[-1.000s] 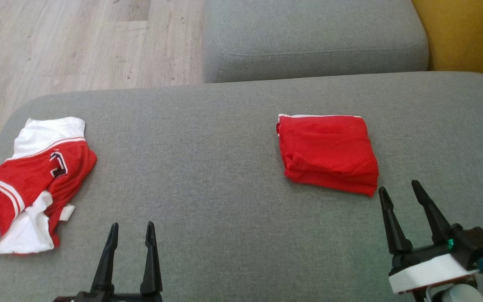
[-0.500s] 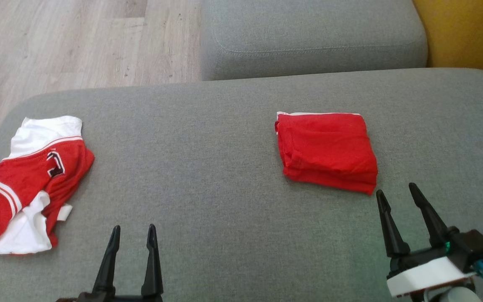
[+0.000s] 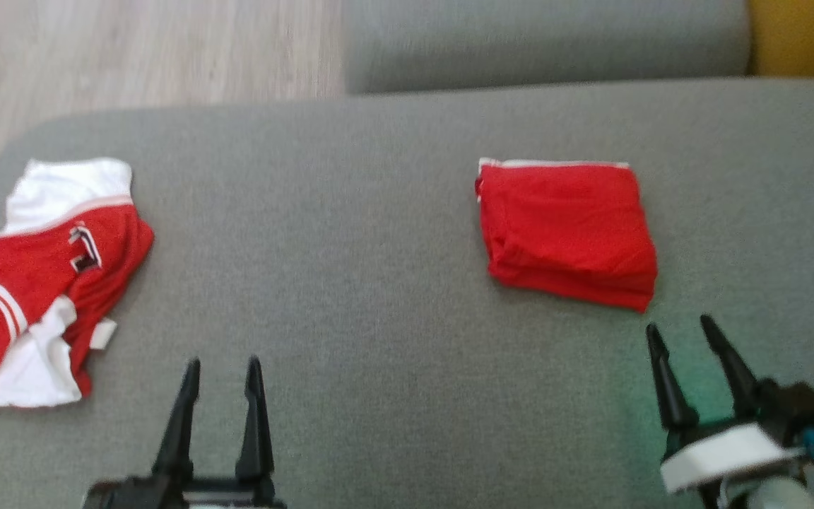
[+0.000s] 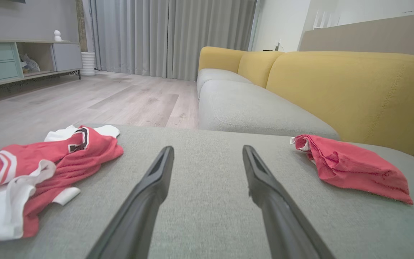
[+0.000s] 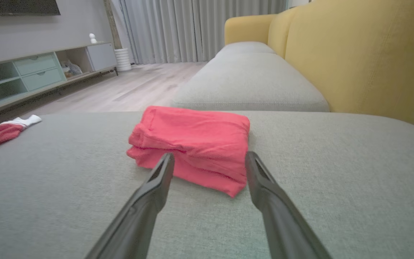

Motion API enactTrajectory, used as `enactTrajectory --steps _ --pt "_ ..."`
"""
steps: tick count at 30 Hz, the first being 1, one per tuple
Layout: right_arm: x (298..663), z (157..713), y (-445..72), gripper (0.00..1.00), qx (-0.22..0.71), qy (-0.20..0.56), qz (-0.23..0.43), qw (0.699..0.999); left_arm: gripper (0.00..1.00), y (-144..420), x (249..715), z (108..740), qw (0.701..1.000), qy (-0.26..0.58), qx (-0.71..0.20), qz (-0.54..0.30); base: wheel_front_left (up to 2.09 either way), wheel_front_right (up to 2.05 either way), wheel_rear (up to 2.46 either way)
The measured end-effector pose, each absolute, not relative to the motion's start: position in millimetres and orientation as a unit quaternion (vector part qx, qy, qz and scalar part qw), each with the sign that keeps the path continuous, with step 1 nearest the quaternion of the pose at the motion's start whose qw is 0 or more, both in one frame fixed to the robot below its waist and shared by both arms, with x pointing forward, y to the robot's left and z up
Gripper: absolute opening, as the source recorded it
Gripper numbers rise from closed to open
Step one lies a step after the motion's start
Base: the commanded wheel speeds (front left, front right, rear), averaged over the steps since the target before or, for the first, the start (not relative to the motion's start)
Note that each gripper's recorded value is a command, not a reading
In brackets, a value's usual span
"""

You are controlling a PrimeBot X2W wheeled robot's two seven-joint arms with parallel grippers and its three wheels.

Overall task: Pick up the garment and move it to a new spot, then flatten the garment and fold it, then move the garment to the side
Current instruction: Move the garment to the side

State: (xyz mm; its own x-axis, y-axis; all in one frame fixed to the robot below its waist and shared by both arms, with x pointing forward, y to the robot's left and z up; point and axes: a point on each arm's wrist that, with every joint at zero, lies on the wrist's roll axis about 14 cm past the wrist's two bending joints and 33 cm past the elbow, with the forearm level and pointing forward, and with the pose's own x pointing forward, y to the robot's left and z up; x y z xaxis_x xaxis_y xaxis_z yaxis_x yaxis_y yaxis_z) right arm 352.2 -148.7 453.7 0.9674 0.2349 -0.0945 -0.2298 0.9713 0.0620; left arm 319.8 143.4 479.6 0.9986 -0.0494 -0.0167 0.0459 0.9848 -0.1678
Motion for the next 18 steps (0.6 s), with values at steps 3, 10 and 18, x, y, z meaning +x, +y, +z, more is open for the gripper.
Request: enactTrajectory --steps 3,10,18 --pt "370.4 435.3 -156.9 1.0 0.026 0.078 0.101 0.991 1.0 143.4 336.0 484.0 0.996 0.002 -0.082 -0.027 0.0 0.0 0.0" --pt "443.2 419.6 -162.3 1.0 0.047 0.117 0.08 0.989 1.0 138.9 366.4 482.5 0.997 0.0 -0.066 -0.038 0.0 0.0 0.0" --pt "485.6 368.9 -158.3 0.67 0.043 0.269 0.1 0.957 1.0 132.7 386.6 471.3 0.997 0.012 -0.064 -0.049 0.0 0.0 0.0"
